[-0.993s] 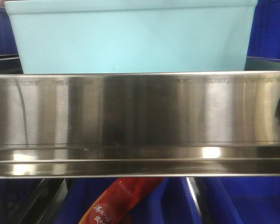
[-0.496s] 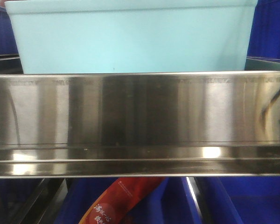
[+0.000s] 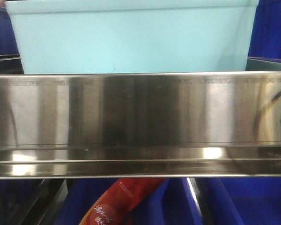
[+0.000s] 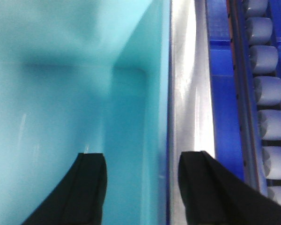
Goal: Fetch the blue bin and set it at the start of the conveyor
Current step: 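Clamp the turquoise bin's side walls with both grippers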
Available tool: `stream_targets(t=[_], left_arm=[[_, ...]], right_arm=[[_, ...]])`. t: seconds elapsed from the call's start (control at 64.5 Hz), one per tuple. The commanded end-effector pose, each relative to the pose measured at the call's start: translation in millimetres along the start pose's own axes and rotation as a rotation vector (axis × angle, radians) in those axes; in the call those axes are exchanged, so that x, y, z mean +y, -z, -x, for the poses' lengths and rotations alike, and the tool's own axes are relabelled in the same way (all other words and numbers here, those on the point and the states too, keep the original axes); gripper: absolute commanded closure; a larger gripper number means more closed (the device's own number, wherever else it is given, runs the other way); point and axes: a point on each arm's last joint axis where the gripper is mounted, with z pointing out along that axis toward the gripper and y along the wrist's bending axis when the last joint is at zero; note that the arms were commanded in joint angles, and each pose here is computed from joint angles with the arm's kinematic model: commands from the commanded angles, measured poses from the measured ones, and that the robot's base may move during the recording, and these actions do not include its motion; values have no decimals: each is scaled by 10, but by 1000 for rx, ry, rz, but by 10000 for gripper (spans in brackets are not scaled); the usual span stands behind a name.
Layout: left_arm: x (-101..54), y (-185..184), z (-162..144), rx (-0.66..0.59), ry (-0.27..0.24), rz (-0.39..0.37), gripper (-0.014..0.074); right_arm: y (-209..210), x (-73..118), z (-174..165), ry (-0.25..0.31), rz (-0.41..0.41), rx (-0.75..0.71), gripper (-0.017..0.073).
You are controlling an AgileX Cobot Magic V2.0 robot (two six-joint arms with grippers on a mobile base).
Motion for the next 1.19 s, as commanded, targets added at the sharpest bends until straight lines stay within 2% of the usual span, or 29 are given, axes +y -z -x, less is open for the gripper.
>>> stream_targets(t=[0.0,0.248,0.481,1.179], left_arm=[[4,-44,-26,11,-4,-4,300],[8,-45,-26,6,-8,-2,300],[58,-43,-8,-13,-41,53,300],[72,-42,-1,-20,-51,69,300]], right_arm=[[30,-32,40,2,-11,-29,306],[3,-28,40,3,-12,-25,306],[-103,-23,18,6,-26,14,306],[-114,-22,17,6,-27,16,306]])
